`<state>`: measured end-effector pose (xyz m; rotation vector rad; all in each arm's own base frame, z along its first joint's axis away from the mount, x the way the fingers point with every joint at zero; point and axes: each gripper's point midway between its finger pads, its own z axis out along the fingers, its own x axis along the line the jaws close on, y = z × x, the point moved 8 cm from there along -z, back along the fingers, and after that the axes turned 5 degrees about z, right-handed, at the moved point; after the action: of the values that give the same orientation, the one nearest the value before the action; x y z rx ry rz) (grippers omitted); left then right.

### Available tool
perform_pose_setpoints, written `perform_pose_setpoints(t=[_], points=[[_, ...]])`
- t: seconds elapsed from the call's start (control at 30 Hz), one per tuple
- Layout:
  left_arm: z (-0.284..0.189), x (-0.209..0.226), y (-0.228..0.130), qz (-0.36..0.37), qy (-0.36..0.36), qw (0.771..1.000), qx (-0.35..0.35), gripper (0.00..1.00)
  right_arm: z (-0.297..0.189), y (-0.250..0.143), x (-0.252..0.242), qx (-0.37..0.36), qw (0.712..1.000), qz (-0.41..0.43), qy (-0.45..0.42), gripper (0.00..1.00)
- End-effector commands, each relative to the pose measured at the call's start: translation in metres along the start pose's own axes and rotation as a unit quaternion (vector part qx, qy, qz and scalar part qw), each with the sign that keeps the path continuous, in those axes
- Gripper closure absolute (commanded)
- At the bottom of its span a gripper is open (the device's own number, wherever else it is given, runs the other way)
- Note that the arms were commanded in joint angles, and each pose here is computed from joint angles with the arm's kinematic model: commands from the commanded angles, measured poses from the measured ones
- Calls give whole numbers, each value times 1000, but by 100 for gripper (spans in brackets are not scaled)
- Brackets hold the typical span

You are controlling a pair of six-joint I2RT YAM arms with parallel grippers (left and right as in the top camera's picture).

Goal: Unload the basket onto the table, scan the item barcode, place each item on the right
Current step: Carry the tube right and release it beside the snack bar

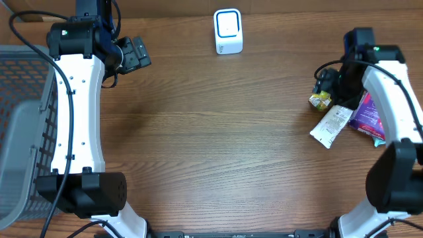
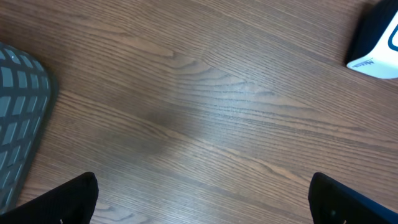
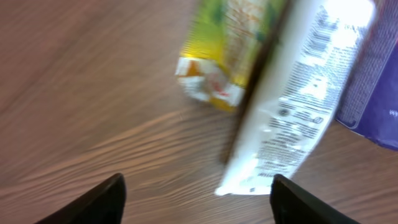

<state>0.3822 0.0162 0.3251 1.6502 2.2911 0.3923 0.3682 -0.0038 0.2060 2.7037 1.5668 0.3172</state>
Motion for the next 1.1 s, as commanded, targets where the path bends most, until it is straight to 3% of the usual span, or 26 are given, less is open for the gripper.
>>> perform_pose_setpoints(t=[0.0,0.1,0.2,0.47,0.63,0.77,1.07], points=[[-4,-1,4,-10,-1,1000,-10,1,-83,-14,28,-77,989,-74,103,17],[-4,-1,4,-10,-1,1000,-10,1,-136,-39,37,-129,975,-118,136,12],[-4,-1,4,-10,-1,1000,-10,1,-180,-73,40,-162,960,-160,162,0],[-4,-1,4,-10,-1,1000,-10,0,-246,-131,18,-244,925,-192,218,0],[-4,-1,3,-10,-1,1000,-10,0,-260,-145,8,-267,916,-193,227,0],[-4,-1,3,-10,-1,1000,-10,0,-255,-153,-2,-249,928,-187,204,0],[-4,-1,3,-10,-1,1000,-10,0,-257,-143,-2,-287,923,-176,187,0]])
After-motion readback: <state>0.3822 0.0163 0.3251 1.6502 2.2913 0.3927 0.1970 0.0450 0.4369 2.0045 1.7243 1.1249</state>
